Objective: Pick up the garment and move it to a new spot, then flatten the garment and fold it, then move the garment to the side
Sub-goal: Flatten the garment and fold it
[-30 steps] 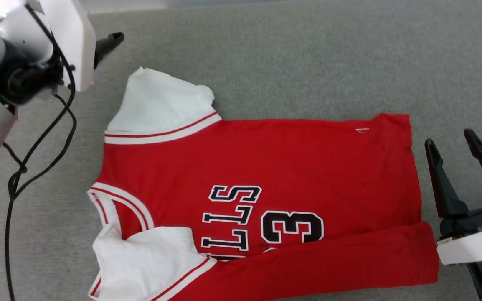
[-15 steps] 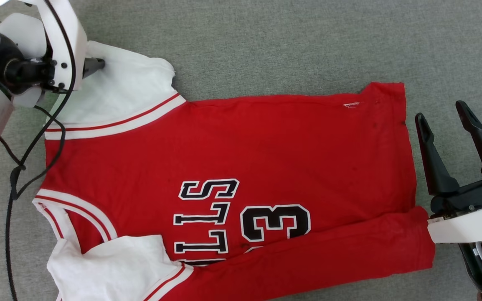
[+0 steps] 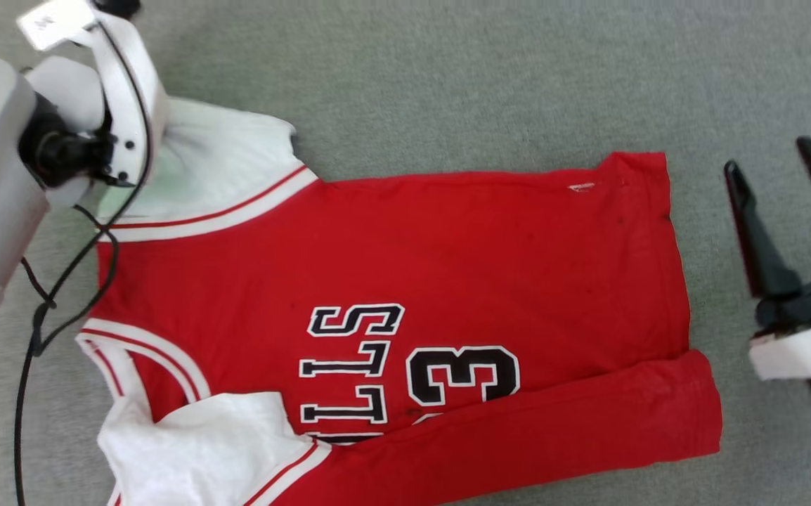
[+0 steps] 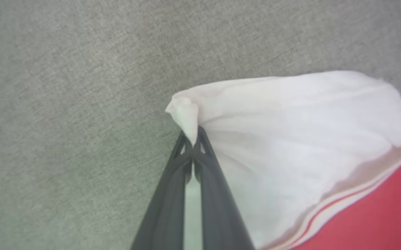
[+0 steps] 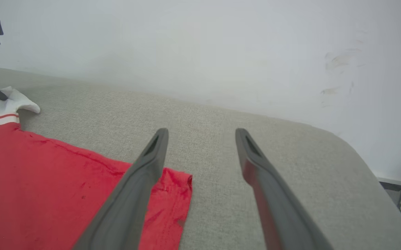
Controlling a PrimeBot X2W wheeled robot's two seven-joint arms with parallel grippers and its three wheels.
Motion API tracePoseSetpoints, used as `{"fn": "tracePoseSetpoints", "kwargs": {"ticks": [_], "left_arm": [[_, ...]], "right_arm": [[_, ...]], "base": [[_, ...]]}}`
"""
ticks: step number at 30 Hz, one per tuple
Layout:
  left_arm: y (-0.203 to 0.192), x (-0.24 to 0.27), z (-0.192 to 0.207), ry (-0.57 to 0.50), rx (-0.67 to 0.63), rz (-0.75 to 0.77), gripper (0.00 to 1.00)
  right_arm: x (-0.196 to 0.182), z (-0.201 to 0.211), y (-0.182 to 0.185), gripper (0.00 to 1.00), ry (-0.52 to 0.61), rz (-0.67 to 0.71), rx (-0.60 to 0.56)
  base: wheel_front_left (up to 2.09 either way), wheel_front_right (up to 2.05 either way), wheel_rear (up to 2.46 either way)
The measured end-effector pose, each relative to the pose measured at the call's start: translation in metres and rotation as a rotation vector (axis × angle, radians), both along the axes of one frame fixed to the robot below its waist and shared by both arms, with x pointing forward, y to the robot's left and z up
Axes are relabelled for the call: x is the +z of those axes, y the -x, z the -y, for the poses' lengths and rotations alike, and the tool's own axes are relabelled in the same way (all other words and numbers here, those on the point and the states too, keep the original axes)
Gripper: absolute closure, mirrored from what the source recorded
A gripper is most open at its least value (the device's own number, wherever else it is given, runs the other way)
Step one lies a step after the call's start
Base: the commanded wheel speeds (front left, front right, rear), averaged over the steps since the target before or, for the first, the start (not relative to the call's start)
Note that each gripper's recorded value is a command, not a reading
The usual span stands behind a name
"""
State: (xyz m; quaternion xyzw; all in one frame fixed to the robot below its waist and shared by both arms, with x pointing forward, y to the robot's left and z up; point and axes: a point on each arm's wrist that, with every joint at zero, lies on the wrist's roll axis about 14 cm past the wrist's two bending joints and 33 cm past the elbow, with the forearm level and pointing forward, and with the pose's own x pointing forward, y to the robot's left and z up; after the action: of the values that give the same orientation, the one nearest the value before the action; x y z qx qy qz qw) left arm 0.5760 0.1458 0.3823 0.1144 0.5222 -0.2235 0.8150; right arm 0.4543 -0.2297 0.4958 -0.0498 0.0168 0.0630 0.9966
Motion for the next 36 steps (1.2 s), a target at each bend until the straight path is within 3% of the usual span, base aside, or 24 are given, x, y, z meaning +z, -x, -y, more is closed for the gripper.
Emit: {"fn": "tracePoseSetpoints", "kwargs": {"ticks": [5, 11, 22, 36], "left_arm": [[0.002, 0.036, 0.012, 0.036, -0.058, 0.129, 1.00], [0.024, 0.063, 0.013, 0.050, -0.114, 0.208, 1.00], [0.036, 0.087, 0.007, 0.085, -0.132, 0.297, 1.00], [0.025, 0.069, 0.009, 0.097, -0.167, 0.306, 1.00]], "right_arm": [[0.032, -0.001, -0.017, 0.00, 0.127, 0.014, 0.070], [0.034, -0.016, -0.035, 0.00, 0.258, -0.191, 0.183], [-0.025, -0.023, -0.032, 0.00, 0.398, -0.838, 0.292], [-0.112, -0.030, -0.045, 0.00, 0.406, -1.165, 0.295]], "base": [[0.00, 0.00, 0.00], [0.00, 0.00, 0.00], [0.00, 0.00, 0.00], [0.00, 0.00, 0.00]]}}
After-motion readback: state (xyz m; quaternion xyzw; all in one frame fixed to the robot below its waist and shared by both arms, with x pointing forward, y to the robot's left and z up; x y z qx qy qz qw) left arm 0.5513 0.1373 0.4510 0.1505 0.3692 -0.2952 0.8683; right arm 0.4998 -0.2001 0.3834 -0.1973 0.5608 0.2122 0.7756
